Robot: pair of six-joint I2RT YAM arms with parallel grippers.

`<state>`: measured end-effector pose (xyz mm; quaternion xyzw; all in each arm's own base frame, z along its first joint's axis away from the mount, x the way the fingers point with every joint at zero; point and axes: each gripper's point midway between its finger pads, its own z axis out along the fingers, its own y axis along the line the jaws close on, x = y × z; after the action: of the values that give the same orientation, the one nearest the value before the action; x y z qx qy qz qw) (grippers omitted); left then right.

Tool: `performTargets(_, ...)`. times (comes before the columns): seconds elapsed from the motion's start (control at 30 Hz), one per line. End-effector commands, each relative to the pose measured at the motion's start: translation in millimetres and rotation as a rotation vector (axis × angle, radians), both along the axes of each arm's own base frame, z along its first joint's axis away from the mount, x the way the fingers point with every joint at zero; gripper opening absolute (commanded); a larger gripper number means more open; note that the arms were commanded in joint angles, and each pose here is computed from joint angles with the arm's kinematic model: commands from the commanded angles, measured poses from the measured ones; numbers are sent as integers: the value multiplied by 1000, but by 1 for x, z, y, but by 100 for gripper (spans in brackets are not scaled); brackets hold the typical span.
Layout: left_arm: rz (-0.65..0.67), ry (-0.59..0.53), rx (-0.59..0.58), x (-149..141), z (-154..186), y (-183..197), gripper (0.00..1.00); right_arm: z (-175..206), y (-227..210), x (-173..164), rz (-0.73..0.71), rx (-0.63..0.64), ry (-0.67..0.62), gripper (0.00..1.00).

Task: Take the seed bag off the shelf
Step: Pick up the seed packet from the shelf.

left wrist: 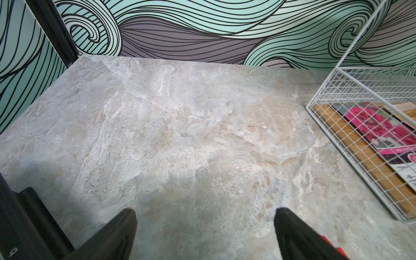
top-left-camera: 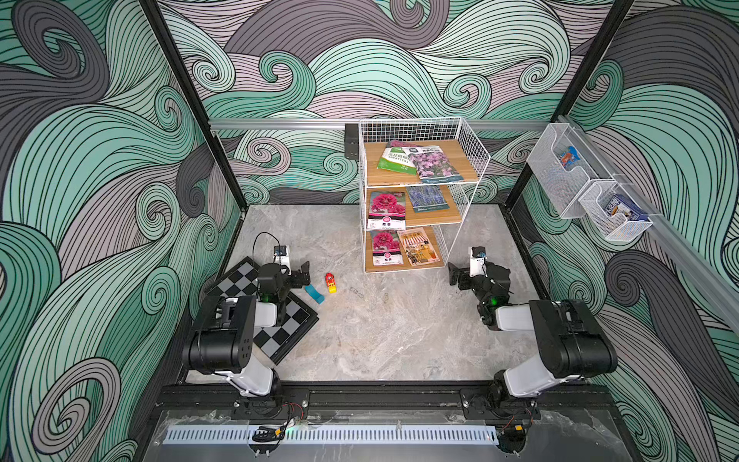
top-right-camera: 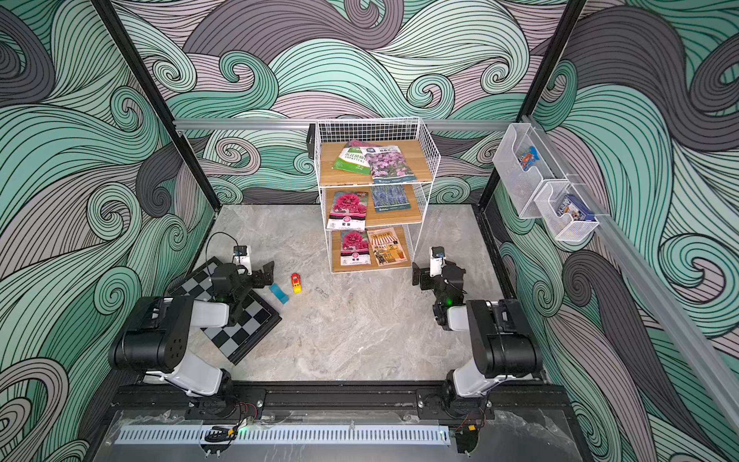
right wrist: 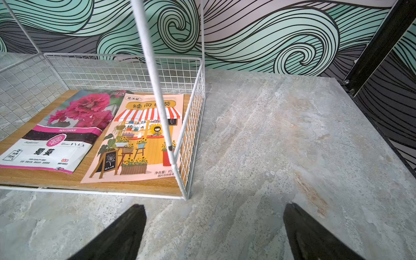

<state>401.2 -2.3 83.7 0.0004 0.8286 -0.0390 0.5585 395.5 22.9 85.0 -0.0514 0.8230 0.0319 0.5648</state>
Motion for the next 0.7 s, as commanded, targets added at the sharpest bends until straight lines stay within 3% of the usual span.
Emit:
performTargets(0.0, -2, -29, 16, 4, 7, 0, 99, 9, 0, 4, 3, -9, -34, 99)
performTargets(0.67, 4, -25, 13, 5, 7, 1, 99, 10, -1, 4, -1, -10, -36, 99)
